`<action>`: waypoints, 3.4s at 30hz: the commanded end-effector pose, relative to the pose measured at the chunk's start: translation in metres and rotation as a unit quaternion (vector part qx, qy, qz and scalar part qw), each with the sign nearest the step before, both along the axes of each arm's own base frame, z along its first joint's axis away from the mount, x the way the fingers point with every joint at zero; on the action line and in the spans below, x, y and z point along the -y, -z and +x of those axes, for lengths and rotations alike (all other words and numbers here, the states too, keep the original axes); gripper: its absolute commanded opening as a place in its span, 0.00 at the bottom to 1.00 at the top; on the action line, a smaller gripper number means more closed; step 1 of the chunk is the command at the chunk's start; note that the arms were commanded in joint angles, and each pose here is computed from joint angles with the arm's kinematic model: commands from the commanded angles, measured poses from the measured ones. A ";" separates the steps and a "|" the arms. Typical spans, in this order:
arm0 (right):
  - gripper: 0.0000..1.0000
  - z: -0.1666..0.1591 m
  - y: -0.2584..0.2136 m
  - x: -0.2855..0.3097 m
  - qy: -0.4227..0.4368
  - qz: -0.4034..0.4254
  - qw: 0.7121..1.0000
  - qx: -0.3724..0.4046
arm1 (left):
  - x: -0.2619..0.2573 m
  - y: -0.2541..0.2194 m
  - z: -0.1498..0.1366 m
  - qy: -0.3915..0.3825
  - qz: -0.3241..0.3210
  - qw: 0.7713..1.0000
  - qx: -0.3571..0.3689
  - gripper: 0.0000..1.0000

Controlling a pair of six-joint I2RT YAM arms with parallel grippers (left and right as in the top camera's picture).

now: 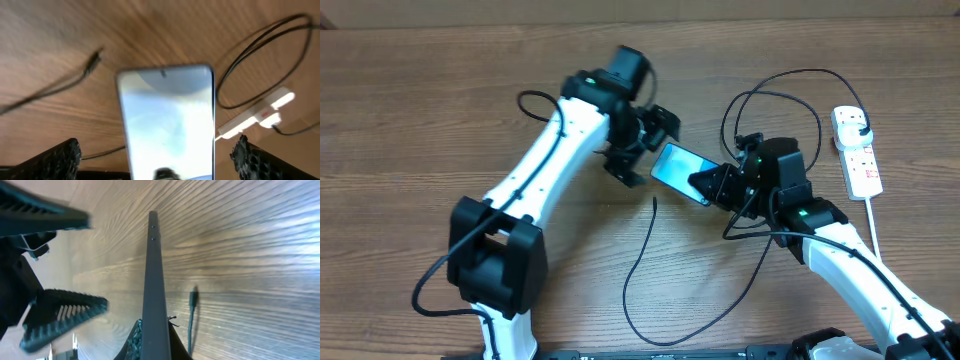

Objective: Plug charger to phone and switch on socket

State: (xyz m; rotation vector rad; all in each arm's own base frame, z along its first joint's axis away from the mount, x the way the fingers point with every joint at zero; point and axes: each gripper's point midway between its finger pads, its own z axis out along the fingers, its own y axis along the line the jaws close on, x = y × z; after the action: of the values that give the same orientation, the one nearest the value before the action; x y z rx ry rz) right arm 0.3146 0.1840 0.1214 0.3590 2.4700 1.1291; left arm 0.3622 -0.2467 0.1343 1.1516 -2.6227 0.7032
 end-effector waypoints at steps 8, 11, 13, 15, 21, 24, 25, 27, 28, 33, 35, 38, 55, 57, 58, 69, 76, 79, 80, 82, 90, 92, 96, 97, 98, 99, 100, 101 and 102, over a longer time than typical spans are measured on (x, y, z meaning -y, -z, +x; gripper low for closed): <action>0.04 0.017 -0.030 0.020 0.055 0.114 0.991 -0.047 | -0.043 -0.064 0.048 0.057 -0.184 0.974 0.121 1.00; 0.04 0.023 -0.043 0.022 0.062 0.154 0.985 -0.052 | -0.054 -0.078 0.057 0.058 -0.225 0.962 0.145 1.00; 0.04 0.029 -0.057 0.022 0.070 0.188 0.978 -0.049 | -0.059 -0.086 0.062 0.057 -0.246 0.955 0.157 1.00; 0.04 0.034 -0.070 0.021 0.081 0.218 0.971 -0.052 | -0.062 -0.088 0.066 0.056 -0.249 0.952 0.167 1.00; 0.04 0.049 -0.105 0.020 0.115 0.307 0.942 -0.066 | -0.057 -0.099 0.082 0.056 -0.256 0.943 0.208 1.00; 0.04 0.054 -0.118 0.021 0.132 0.338 0.929 -0.070 | -0.049 -0.106 0.090 0.050 -0.265 0.938 0.219 1.00; 0.04 0.057 -0.121 0.023 0.144 0.351 0.922 -0.079 | -0.046 -0.109 0.092 0.048 -0.268 0.936 0.223 1.00; 0.04 0.060 -0.124 0.025 0.162 0.371 0.909 -0.096 | -0.038 -0.114 0.096 0.045 -0.272 0.933 0.230 1.00; 0.04 0.061 -0.125 0.026 0.172 0.381 0.902 -0.107 | -0.034 -0.116 0.098 0.045 -0.274 0.931 0.236 1.00; 0.04 0.065 -0.130 0.028 0.203 0.421 0.871 -0.149 | -0.006 -0.128 0.102 0.043 -0.284 0.924 0.253 1.00; 0.04 0.068 -0.135 0.030 0.208 0.432 0.865 -0.147 | 0.005 -0.130 0.103 0.039 -0.282 0.924 0.256 1.00; 0.04 0.073 -0.144 0.033 0.214 0.442 0.862 -0.125 | 0.016 -0.129 0.101 0.029 -0.279 0.927 0.247 1.00; 0.04 0.074 -0.152 0.028 0.208 0.447 0.864 -0.104 | 0.053 -0.120 0.090 0.041 -0.243 0.933 0.261 0.99; 0.04 0.074 -0.152 0.028 0.206 0.444 0.867 -0.098 | 0.056 -0.119 0.090 0.049 -0.236 0.932 0.271 0.99; 0.04 0.073 -0.152 0.028 0.203 0.438 0.871 -0.090 | 0.057 -0.118 0.089 0.053 -0.234 0.931 0.274 0.99; 0.04 0.070 -0.147 0.025 0.190 0.420 0.883 -0.086 | 0.060 -0.108 0.083 0.052 -0.216 0.940 0.260 0.98; 0.04 0.070 -0.145 0.025 0.189 0.417 0.885 -0.085 | 0.067 -0.107 0.080 0.037 -0.215 0.944 0.247 1.00; 0.04 0.070 -0.145 0.025 0.189 0.417 0.885 -0.085 | 0.067 -0.107 0.080 0.026 -0.218 0.946 0.237 0.98; 0.04 0.070 -0.145 0.025 0.189 0.416 0.885 -0.085 | 0.067 -0.107 0.080 0.026 -0.218 0.946 0.238 0.97; 0.04 0.070 -0.145 0.025 0.189 0.416 0.885 -0.085 | 0.067 -0.107 0.080 0.025 -0.216 0.947 0.238 0.95; 0.04 0.069 -0.145 0.025 0.187 0.416 0.886 -0.085 | 0.067 -0.106 0.080 0.025 -0.214 0.947 0.239 0.90; 0.04 0.069 -0.145 0.024 0.186 0.416 0.886 -0.086 | 0.068 -0.106 0.080 0.025 -0.212 0.947 0.240 0.89; 0.04 0.067 -0.145 0.022 0.177 0.416 0.887 -0.090 | 0.068 -0.106 0.080 0.024 -0.212 0.947 0.240 0.85; 0.04 0.066 -0.145 0.022 0.176 0.416 0.888 -0.092 | 0.068 -0.106 0.080 0.024 -0.212 0.947 0.240 0.83; 0.04 0.066 -0.145 0.022 0.176 0.415 0.888 -0.092 | 0.068 -0.106 0.080 0.024 -0.212 0.947 0.240 0.82; 0.04 0.066 -0.144 0.022 0.177 0.414 0.888 -0.094 | 0.068 -0.106 0.080 0.024 -0.212 0.947 0.240 0.81; 0.04 0.066 -0.142 0.022 0.179 0.413 0.888 -0.097 | 0.068 -0.106 0.080 0.024 -0.212 0.947 0.240 0.81; 0.04 0.066 -0.141 0.022 0.180 0.412 0.888 -0.100 | 0.069 -0.106 0.080 0.024 -0.212 0.947 0.239 0.80; 0.04 0.066 -0.140 0.022 0.181 0.411 0.888 -0.102 | 0.069 -0.106 0.080 0.022 -0.213 0.947 0.238 0.80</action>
State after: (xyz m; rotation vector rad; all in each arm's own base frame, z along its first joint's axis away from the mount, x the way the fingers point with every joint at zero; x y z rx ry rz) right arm 0.3805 0.1591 0.2474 1.2291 1.8132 1.9613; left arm 0.4473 -0.3142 0.2238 0.8771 -2.6216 1.5814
